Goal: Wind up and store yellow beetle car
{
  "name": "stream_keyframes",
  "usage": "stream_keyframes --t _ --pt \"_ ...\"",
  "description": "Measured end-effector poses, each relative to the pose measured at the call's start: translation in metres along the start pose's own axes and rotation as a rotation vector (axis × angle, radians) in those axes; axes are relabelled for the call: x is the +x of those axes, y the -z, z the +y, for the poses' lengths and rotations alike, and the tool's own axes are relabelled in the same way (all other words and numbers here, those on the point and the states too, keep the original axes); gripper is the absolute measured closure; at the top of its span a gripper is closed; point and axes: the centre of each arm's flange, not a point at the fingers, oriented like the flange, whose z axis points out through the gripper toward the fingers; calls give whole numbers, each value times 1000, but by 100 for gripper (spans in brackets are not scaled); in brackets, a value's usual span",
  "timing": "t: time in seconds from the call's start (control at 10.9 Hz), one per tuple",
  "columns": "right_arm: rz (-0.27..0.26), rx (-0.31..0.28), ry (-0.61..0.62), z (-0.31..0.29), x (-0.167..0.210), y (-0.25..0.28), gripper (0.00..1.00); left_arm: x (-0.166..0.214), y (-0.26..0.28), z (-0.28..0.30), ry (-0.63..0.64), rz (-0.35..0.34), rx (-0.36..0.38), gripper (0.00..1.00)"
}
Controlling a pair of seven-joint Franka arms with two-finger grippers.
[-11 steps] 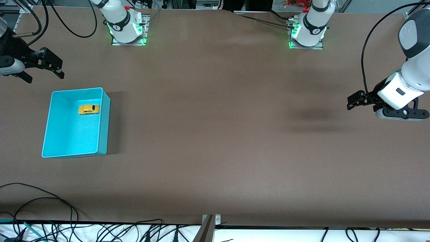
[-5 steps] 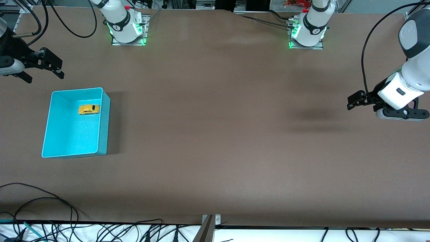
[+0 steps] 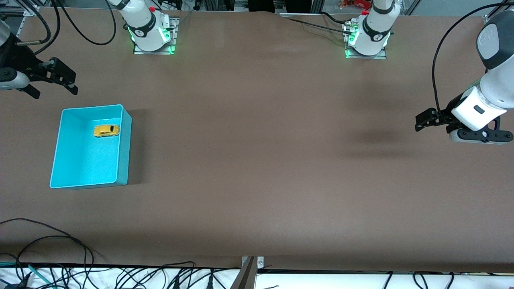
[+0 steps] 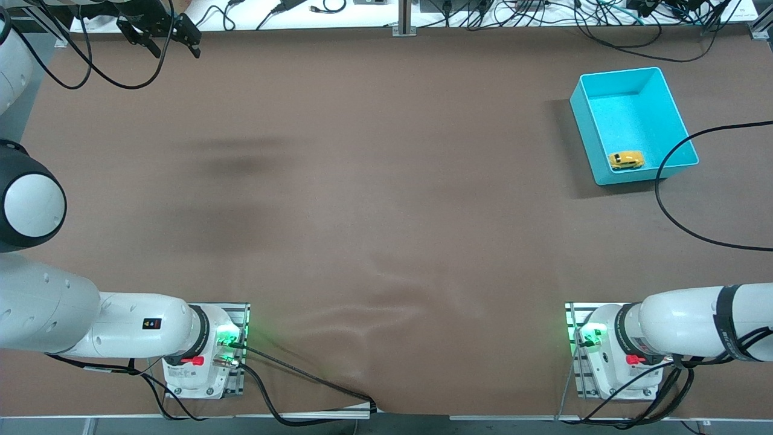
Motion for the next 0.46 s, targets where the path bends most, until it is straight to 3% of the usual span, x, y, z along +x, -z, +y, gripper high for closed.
stream_keyframes --t 0.46 --pt "-1 0 -19 1 0 0 0 0 0 0 0 0 0 0"
